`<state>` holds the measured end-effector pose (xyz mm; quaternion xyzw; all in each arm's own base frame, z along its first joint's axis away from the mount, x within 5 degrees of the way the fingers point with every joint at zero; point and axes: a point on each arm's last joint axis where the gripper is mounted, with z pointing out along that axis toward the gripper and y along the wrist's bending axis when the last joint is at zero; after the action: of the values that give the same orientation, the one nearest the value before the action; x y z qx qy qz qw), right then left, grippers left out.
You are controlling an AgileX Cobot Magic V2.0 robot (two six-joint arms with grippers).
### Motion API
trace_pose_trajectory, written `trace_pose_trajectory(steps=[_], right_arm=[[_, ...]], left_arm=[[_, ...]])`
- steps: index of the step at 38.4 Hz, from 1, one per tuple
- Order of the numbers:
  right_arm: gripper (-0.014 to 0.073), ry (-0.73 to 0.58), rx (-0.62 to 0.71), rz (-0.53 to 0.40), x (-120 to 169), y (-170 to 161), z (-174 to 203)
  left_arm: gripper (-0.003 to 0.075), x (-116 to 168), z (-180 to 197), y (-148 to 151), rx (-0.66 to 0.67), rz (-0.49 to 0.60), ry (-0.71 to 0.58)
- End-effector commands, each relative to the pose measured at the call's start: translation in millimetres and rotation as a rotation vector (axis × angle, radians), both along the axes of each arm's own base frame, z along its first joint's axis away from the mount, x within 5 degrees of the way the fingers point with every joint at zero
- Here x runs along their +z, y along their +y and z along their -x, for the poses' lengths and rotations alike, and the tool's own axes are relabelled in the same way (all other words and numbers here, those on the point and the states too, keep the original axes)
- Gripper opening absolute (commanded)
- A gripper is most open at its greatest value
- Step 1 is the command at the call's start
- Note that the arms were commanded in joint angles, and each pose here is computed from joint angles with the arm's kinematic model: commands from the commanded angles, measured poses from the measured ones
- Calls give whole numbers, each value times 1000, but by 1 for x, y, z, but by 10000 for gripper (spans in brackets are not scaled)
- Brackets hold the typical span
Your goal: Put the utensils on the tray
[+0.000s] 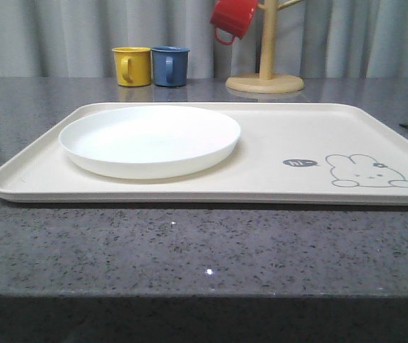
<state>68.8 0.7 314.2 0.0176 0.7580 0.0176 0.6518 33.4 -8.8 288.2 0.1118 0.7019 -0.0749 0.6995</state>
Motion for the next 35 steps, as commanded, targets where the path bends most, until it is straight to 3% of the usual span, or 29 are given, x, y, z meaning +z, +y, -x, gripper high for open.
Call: trace_pose_trajectory(steps=[1, 29, 35], right_arm=[[640, -102, -11, 24, 18, -1, -2], [640, -112, -12, 25, 19, -1, -2], [640, -70, -14, 43, 34, -2, -13]], left_arm=[[-18, 16, 2, 0, -4, 46, -97], [-18, 16, 2, 0, -4, 46, -98], [-18, 16, 2, 0, -4, 46, -98]])
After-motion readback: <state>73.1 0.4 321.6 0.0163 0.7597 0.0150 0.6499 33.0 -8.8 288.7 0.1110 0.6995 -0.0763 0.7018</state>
